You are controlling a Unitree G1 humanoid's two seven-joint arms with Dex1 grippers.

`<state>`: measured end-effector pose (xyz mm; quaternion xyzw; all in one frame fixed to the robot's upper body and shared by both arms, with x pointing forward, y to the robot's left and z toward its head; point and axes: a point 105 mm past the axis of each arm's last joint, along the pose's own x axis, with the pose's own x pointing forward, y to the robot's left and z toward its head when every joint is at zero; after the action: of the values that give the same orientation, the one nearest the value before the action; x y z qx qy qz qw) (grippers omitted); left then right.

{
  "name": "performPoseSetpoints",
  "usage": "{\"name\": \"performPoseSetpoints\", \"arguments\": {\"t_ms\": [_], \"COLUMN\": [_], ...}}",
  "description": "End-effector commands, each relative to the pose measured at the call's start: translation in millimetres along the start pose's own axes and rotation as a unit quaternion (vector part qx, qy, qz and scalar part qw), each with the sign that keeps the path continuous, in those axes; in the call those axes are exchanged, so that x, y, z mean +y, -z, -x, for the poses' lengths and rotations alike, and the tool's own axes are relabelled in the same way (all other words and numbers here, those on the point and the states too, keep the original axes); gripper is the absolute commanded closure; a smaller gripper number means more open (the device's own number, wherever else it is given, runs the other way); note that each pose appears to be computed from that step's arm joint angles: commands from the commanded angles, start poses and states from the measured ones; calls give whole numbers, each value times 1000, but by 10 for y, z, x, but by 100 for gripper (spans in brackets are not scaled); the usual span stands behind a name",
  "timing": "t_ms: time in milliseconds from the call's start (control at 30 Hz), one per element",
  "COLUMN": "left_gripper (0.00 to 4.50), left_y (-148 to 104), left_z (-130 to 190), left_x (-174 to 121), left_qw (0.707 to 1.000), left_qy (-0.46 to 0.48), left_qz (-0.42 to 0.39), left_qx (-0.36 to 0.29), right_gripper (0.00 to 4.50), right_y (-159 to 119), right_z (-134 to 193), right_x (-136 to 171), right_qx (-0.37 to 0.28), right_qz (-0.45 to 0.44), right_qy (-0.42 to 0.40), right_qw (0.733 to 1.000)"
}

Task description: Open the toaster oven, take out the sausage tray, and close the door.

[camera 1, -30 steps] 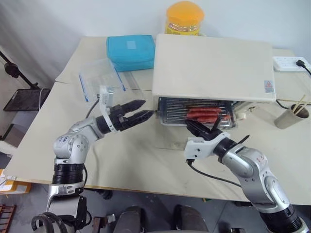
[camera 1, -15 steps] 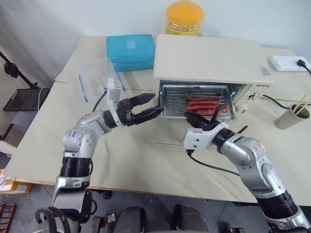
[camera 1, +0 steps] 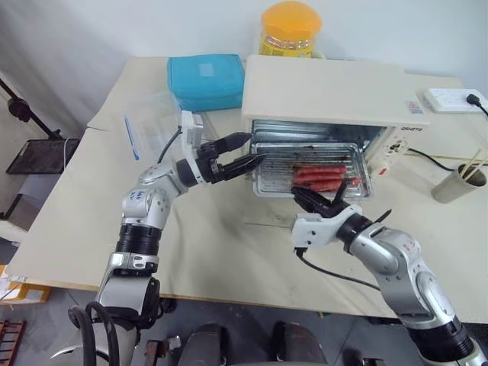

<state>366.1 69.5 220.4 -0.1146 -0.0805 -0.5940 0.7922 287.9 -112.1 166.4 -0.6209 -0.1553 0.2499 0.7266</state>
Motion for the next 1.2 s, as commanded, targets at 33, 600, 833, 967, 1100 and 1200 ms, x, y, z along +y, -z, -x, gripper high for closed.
{"name": "performPoseSetpoints", "arguments": {"t_ms": [33, 600, 833, 967, 1100, 1200], "left_gripper": [0, 0, 0, 19, 117, 219], "left_y": [-104, 127, 36, 46, 105, 165], "left_z": [47, 310, 246, 243, 269, 281], "left_x": [31, -383, -406, -422, -412, -395], "left_qw": [1000, 949, 929, 921, 910, 900], "left_qy": [-18, -60, -48, -50, -53, -61], "left_qz": [14, 294, 359, 378, 402, 423], "left_qx": [-7, 98, 73, 84, 83, 84], "right_gripper": [443, 443, 443, 448, 450, 450], "right_y": [-66, -261, -360, -422, -438, -447], "right_z": [155, 219, 167, 131, 104, 101], "right_x": [-124, -187, -177, -187, -205, -184], "right_qx": [5, -35, -80, -102, -112, -120], "right_qz": [15, 38, 52, 51, 52, 55], "right_qy": [24, 23, 1, -1, -3, -11], "right_qw": [1000, 998, 995, 993, 992, 991]}}
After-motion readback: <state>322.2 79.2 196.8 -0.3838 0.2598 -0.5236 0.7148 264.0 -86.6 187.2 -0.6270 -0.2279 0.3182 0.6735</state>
